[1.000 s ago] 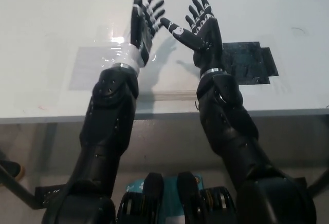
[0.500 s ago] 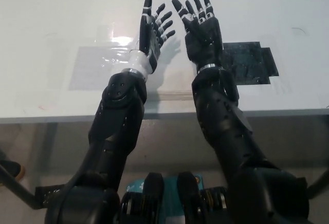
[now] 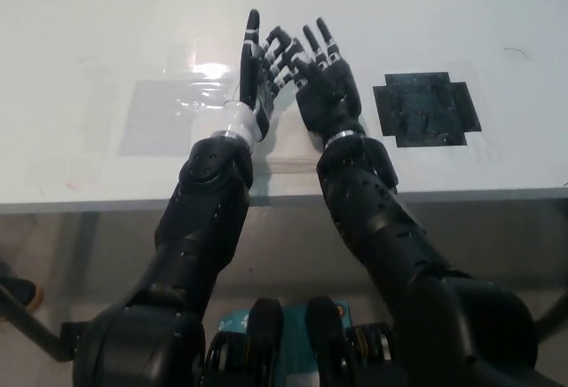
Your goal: A stack of napkins is kept in the middle of the table close to the robot and the robot places both its hands sideways on the stack. Then it moves its hands away from each other while pressing down on the napkins to make them smooth
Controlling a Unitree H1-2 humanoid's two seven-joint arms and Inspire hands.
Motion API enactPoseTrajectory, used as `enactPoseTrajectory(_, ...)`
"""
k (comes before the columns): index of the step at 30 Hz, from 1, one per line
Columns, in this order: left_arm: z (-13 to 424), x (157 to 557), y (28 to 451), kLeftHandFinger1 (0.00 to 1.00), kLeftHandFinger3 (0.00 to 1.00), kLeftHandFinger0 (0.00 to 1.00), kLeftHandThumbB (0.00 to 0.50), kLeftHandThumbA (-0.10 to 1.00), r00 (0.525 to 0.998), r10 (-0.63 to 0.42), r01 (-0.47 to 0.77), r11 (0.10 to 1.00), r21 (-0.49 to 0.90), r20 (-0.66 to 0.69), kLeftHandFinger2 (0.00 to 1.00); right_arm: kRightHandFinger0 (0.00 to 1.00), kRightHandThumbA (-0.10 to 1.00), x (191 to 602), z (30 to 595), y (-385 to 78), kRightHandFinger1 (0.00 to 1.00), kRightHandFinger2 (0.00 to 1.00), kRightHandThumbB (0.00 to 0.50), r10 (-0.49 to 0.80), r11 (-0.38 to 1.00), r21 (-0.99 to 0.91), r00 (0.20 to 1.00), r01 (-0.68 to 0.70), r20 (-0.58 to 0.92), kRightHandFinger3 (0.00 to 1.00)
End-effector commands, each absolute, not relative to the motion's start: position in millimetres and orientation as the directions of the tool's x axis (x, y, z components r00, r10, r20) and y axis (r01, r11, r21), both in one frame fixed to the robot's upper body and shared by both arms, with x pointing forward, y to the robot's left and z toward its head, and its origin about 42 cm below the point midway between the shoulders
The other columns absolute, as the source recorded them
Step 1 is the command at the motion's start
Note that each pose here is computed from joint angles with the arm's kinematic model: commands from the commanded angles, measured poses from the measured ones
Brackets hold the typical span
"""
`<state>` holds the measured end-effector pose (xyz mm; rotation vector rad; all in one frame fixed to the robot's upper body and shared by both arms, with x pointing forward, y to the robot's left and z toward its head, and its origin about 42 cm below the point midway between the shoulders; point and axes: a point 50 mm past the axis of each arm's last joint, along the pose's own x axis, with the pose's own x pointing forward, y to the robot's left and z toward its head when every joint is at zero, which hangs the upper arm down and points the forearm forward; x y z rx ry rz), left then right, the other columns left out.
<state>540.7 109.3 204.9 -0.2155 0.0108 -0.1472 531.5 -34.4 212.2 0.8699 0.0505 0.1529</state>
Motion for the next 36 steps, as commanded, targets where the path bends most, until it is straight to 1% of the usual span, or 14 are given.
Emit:
enactPoseTrajectory(1, 232.9, 554.4, 115.6, 1.00, 1.00, 1.00, 0.337, 1.00, 0.993, -0.095, 0.102, 0.990, -0.102, 0.067, 1.00, 1.00, 1.00, 537.9, 231.1, -29.0, 1.00, 1.00, 0.285, 0.156, 0.699, 0.701, 0.987, -0.139, 0.040, 1.00)
enactPoseTrajectory(3, 223.9, 552.3, 119.6, 1.00, 1.00, 1.00, 0.336, 1.00, 0.995, -0.083, 0.087, 0.992, -0.093, 0.046, 1.00, 1.00, 1.00, 535.0, 220.8, -31.0, 1.00, 1.00, 0.283, 0.159, 0.712, 0.691, 0.987, -0.122, 0.011, 1.00)
enactPoseTrajectory(5, 219.7, 550.9, 120.1, 1.00, 1.00, 1.00, 0.309, 1.00, 0.996, -0.082, 0.085, 0.993, -0.084, 0.044, 1.00, 1.00, 1.00, 534.0, 215.9, -33.4, 1.00, 1.00, 0.247, 0.161, 0.732, 0.671, 0.987, -0.118, -0.002, 1.00)
enactPoseTrajectory(7, 214.8, 549.1, 119.6, 1.00, 1.00, 1.00, 0.320, 1.00, 0.996, -0.079, 0.081, 0.994, -0.075, 0.030, 1.00, 1.00, 1.00, 532.1, 207.8, -37.3, 1.00, 1.00, 0.274, 0.157, 0.751, 0.651, 0.987, -0.105, -0.022, 1.00)
enactPoseTrajectory(8, 210.9, 547.5, 120.0, 1.00, 1.00, 1.00, 0.322, 1.00, 0.997, -0.079, 0.081, 0.994, -0.074, 0.023, 1.00, 1.00, 1.00, 530.2, 203.1, -37.7, 1.00, 1.00, 0.275, 0.156, 0.754, 0.650, 0.987, -0.098, -0.032, 1.00)
enactPoseTrajectory(9, 207.3, 546.3, 120.7, 1.00, 1.00, 1.00, 0.313, 1.00, 0.997, -0.076, 0.077, 0.995, -0.068, 0.017, 1.00, 1.00, 1.00, 528.7, 199.5, -38.2, 1.00, 1.00, 0.253, 0.155, 0.757, 0.647, 0.987, -0.093, -0.038, 1.00)
enactPoseTrajectory(10, 201.7, 544.2, 121.2, 1.00, 1.00, 1.00, 0.328, 1.00, 0.997, -0.073, 0.073, 0.994, -0.078, 0.004, 1.00, 1.00, 1.00, 525.6, 192.4, -38.8, 1.00, 1.00, 0.274, 0.154, 0.762, 0.642, 0.987, -0.085, -0.052, 1.00)
enactPoseTrajectory(12, 193.2, 540.0, 122.6, 1.00, 1.00, 1.00, 0.326, 1.00, 0.997, -0.078, 0.078, 0.994, -0.074, 0.002, 1.00, 1.00, 1.00, 520.9, 181.0, -40.8, 1.00, 1.00, 0.288, 0.155, 0.773, 0.630, 0.985, -0.074, -0.074, 1.00)
enactPoseTrajectory(15, 180.3, 532.7, 122.2, 1.00, 1.00, 1.00, 0.327, 1.00, 0.997, -0.079, 0.078, 0.995, -0.065, -0.014, 1.00, 1.00, 1.00, 513.0, 162.4, -46.4, 1.00, 1.00, 0.288, 0.148, 0.773, 0.633, 0.983, -0.048, -0.105, 1.00)
enactPoseTrajectory(21, 181.3, 532.9, 126.9, 1.00, 1.00, 1.00, 0.332, 1.00, 0.997, -0.071, 0.070, 0.995, -0.064, -0.014, 1.00, 1.00, 1.00, 512.8, 153.8, -61.1, 1.00, 1.00, 0.271, 0.127, 0.775, 0.631, 0.985, -0.024, -0.118, 1.00)
enactPoseTrajectory(24, 182.4, 533.2, 131.2, 1.00, 1.00, 1.00, 0.316, 1.00, 0.997, -0.076, 0.076, 0.994, -0.074, 0.002, 1.00, 1.00, 1.00, 513.8, 150.5, -71.1, 1.00, 1.00, 0.292, 0.119, 0.775, 0.632, 0.985, -0.016, -0.121, 1.00)
enactPoseTrajectory(30, 189.0, 537.4, 142.3, 1.00, 1.00, 1.00, 0.325, 1.00, 0.998, -0.063, 0.063, 0.994, -0.088, 0.011, 1.00, 1.00, 1.00, 518.3, 150.1, -91.9, 1.00, 1.00, 0.242, 0.092, 0.778, 0.628, 0.990, -0.007, -0.103, 1.00)
enactPoseTrajectory(33, 196.9, 541.6, 147.5, 1.00, 1.00, 1.00, 0.327, 1.00, 0.998, -0.061, 0.063, 0.994, -0.086, 0.028, 1.00, 1.00, 1.00, 523.9, 156.6, -101.7, 1.00, 1.00, 0.259, 0.081, 0.778, 0.629, 0.993, -0.009, -0.086, 1.00)
enactPoseTrajectory(36, 199.2, 542.4, 152.9, 1.00, 1.00, 1.00, 0.341, 1.00, 0.998, -0.059, 0.062, 0.994, -0.088, 0.038, 1.00, 1.00, 1.00, 526.3, 157.9, -112.7, 1.00, 1.00, 0.243, 0.062, 0.783, 0.622, 0.996, -0.004, -0.071, 1.00)
